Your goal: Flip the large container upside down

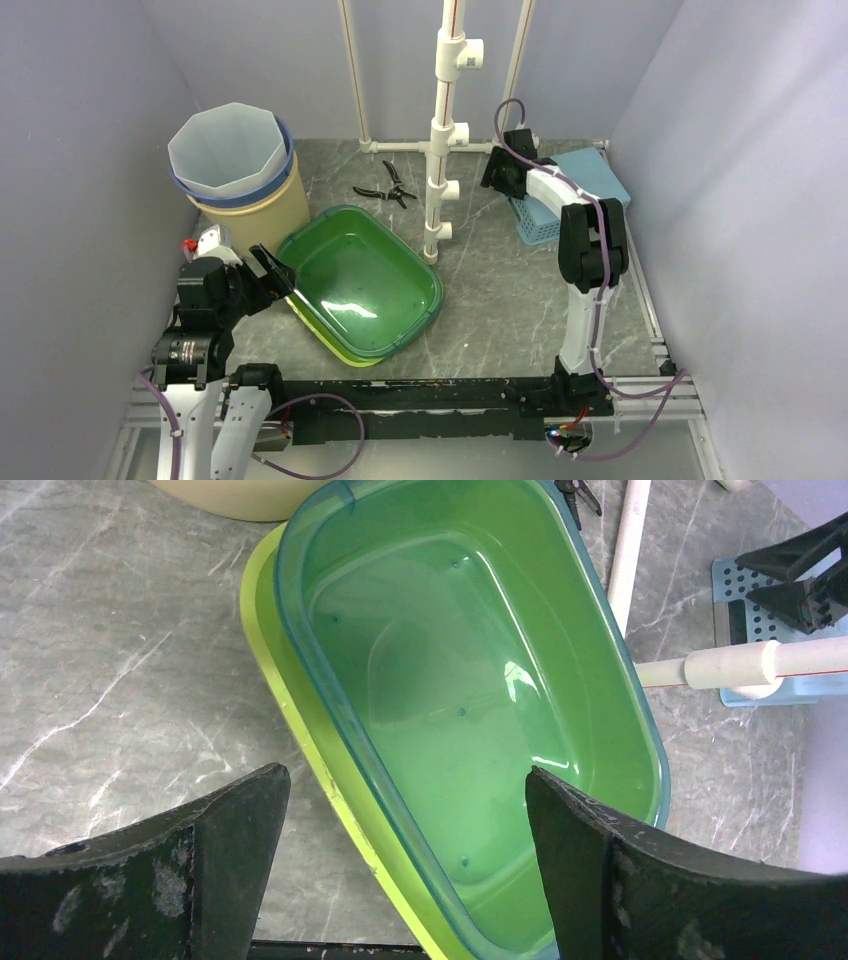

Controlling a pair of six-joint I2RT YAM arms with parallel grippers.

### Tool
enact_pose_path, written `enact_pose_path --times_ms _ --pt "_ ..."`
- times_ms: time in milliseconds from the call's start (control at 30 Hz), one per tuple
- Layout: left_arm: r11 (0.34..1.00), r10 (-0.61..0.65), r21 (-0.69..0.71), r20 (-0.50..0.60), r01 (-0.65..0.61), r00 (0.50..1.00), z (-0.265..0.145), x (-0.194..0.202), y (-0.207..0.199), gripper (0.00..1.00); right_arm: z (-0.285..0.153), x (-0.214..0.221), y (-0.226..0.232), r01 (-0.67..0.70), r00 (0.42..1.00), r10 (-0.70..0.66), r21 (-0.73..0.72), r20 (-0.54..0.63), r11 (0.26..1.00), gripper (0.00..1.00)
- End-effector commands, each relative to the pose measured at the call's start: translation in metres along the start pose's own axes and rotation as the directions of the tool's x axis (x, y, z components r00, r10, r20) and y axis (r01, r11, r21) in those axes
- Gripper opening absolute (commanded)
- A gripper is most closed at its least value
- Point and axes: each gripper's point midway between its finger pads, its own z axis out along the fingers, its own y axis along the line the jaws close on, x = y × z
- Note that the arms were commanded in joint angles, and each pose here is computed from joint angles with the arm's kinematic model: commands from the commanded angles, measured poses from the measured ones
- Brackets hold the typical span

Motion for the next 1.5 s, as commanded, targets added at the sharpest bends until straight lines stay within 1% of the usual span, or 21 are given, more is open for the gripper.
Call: enact_pose_path --times_ms 0,233,300,367,433,500,533,567,633,700,733,800,867,933,1100,1133,1233,1400,1467 --pt "0.999 0.015 0.03 0.032 -0.016 0.999 0.002 -0.008 -0.006 0.93 0.006 -0.058 -0.007 -0.042 0.987 0.032 0.064 0.155 0.997 0.67" --pt "1.0 0.013 0.023 0.031 -0.014 0.999 0.002 -0.008 -0.005 0.93 0.012 -0.095 -0.003 -0.056 0.985 0.047 0.052 0.168 0.997 0.68" --pt "1.0 0.013 0.023 0.031 -0.014 0.999 0.002 -0.008 -0.005 0.93 0.007 -0.099 0.003 -0.052 0.988 0.05 0.014 0.148 0.999 0.69" --pt "1.0 0.012 0.021 0.03 -0.013 0.999 0.002 -0.008 -0.004 0.93 -0.01 -0.1 0.021 -0.033 0.989 0.046 -0.087 0.144 0.996 0.71" --pt "1.0 0.012 0.02 0.029 -0.013 0.999 0.002 -0.008 -0.004 0.93 -0.032 -0.098 0.03 -0.038 0.986 0.061 -0.151 0.154 0.988 0.73" --pt "1.0 0.011 0.019 0.029 -0.012 1.0 0.002 -0.008 -0.004 0.93 -0.054 -0.089 0.026 -0.056 0.983 0.082 -0.157 0.166 0.986 0.76" --pt "1.0 0.012 0.021 0.029 -0.012 1.0 0.003 -0.008 -0.005 0.93 -0.07 -0.094 0.025 -0.059 0.976 0.091 -0.163 0.197 0.985 0.78" --pt "1.0 0.012 0.019 0.029 -0.012 1.0 0.003 -0.008 -0.004 0.93 -0.077 -0.085 0.016 -0.073 0.974 0.1 -0.139 0.203 0.988 0.81" --pt "1.0 0.012 0.021 0.031 -0.013 0.999 0.002 -0.008 -0.004 0.93 -0.095 -0.079 -0.011 -0.134 0.958 0.141 -0.046 0.248 0.99 0.85" --pt "1.0 0.013 0.022 0.031 -0.014 0.999 0.002 -0.008 -0.005 0.93 -0.109 -0.067 -0.048 -0.245 0.935 0.221 0.056 0.277 0.968 0.87" --pt "1.0 0.013 0.022 0.032 -0.014 0.999 0.002 -0.009 -0.005 0.93 -0.119 -0.063 -0.063 -0.296 0.917 0.262 0.073 0.302 0.952 0.88" --pt "1.0 0.015 0.025 0.032 -0.015 0.999 0.002 -0.009 -0.005 0.93 -0.129 -0.05 -0.084 -0.391 0.875 0.355 0.047 0.328 0.919 0.88" --pt "1.0 0.015 0.026 0.032 -0.016 0.999 0.002 -0.009 -0.005 0.93 -0.133 -0.041 -0.099 -0.451 0.842 0.423 0.005 0.334 0.893 0.89" --pt "1.0 0.014 0.024 0.03 -0.015 0.999 0.003 -0.009 -0.005 0.93 -0.133 -0.034 -0.113 -0.499 0.819 0.473 -0.005 0.325 0.867 0.9" --pt "1.0 0.014 0.026 0.032 -0.015 0.999 0.002 -0.009 -0.005 0.93 -0.118 -0.027 -0.125 -0.562 0.789 0.556 -0.058 0.261 0.825 0.91" --pt "1.0 0.014 0.026 0.032 -0.015 0.999 0.002 -0.009 -0.005 0.93 -0.115 -0.029 -0.128 -0.569 0.783 0.566 -0.073 0.256 0.819 0.92" --pt "1.0 0.014 0.025 0.034 -0.015 0.999 0.002 -0.009 -0.005 0.93 -0.102 -0.042 -0.13 -0.563 0.774 0.574 -0.123 0.268 0.817 0.93" --pt "1.0 0.014 0.024 0.031 -0.015 0.999 0.002 -0.008 -0.005 0.93 -0.071 -0.057 -0.132 -0.568 0.78 0.583 -0.131 0.229 0.812 0.92" --pt "1.0 0.014 0.025 0.032 -0.015 0.999 0.002 -0.009 -0.005 0.93 -0.061 -0.071 -0.13 -0.551 0.781 0.574 -0.164 0.245 0.818 0.92"
